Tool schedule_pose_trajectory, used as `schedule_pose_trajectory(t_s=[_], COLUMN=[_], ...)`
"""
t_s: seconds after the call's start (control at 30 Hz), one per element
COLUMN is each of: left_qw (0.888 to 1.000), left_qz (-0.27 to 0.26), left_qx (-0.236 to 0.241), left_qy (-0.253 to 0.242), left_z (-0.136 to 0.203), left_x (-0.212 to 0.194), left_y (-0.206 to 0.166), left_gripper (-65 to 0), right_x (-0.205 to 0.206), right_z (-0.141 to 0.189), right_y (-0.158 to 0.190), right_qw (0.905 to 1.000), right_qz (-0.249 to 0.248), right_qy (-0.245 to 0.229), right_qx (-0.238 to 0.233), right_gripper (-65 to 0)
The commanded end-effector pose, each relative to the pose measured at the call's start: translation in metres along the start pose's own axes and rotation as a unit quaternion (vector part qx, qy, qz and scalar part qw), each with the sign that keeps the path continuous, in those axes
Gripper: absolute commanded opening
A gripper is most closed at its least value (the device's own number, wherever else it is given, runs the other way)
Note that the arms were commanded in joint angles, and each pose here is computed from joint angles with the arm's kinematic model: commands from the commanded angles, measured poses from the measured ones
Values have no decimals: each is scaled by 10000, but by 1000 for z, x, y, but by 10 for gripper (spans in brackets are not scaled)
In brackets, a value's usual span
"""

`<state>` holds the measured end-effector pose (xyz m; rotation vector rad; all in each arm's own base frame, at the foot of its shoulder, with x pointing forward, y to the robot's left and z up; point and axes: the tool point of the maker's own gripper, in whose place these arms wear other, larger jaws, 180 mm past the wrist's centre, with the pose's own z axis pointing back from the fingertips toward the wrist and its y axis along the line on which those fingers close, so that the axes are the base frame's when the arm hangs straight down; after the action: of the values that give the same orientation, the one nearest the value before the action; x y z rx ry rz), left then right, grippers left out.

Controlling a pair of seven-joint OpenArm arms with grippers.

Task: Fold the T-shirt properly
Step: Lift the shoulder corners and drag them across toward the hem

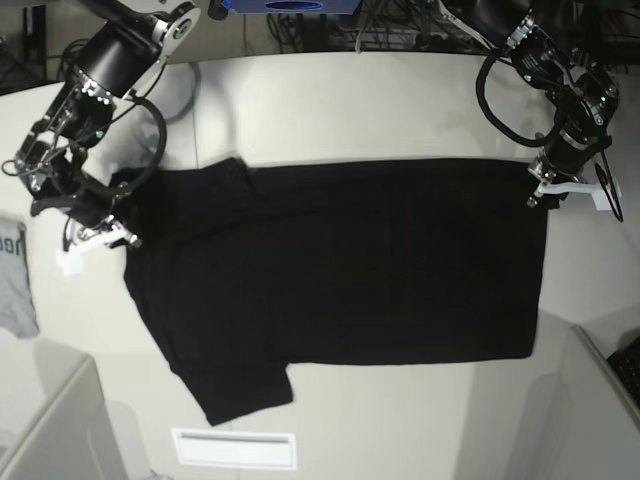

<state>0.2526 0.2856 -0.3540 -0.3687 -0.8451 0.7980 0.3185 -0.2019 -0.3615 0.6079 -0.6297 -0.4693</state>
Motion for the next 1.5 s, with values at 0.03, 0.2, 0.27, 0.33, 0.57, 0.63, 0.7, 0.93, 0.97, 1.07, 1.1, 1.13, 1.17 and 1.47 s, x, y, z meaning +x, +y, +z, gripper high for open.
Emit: schedule_pose_trajectory(t_s=[0.03, 0.2, 0.27, 0.33, 0.57, 0.63, 0.7, 0.93, 0.97, 1.07, 1.1, 1.13, 1.17, 1.47], left_qw=[9997, 9995, 9995, 9993, 9991, 9992, 9992, 9987, 9986, 9986, 9985, 9985, 9984, 9976], left_qz=[-9, 57, 100, 125, 105, 4, -58, -77, -82, -55, -20, 24, 68, 14], left_qx=[-168, -246, -269, -315, -335, -351, -365, -500, -515, -523, -547, -545, -554, -630], left_qy=[-184, -182, -156, -169, -220, -200, -117, -107, -113, -92, -74, -23, 18, 271], left_z=[-4, -13, -17, -21, -21, -22, -26, -32, -32, -34, -37, -39, -42, -53], left_x=[14, 22, 24, 27, 34, 36, 36, 40, 41, 40, 40, 38, 36, 24], left_y=[-9, -13, -13, -15, -17, -20, -27, -44, -45, -45, -46, -45, -45, -52], left_gripper=[-650, -650, -650, -650, -650, -650, -650, -650, -650, -650, -650, -650, -650, -650], right_x=[20, 25, 24, 30, 37, 39, 37, 35, 34, 34, 34, 35, 35, 37], right_z=[2, -9, -13, -16, -29, -30, -37, -49, -50, -51, -51, -51, -51, -51], right_y=[1, -1, -2, 0, 8, 12, 22, 19, 17, 17, 17, 18, 17, 19], right_qw=[9996, 9994, 9993, 9989, 9981, 9981, 9988, 9988, 9988, 9988, 9988, 9988, 9988, 9988], right_qz=[-51, -229, -298, -331, -466, -460, -264, -392, -403, -411, -411, -408, -405, -402], right_qy=[-285, -225, -197, -275, -208, -190, -80, -81, -73, -56, -56, -69, -68, -76], right_qx=[32, 104, 127, 166, 331, 371, 405, 280, 268, 263, 263, 267, 260, 274], right_gripper=[-650, -650, -650, -650, -650, -650, -650, -650, -650, -650, -650, -650, -650, -650])
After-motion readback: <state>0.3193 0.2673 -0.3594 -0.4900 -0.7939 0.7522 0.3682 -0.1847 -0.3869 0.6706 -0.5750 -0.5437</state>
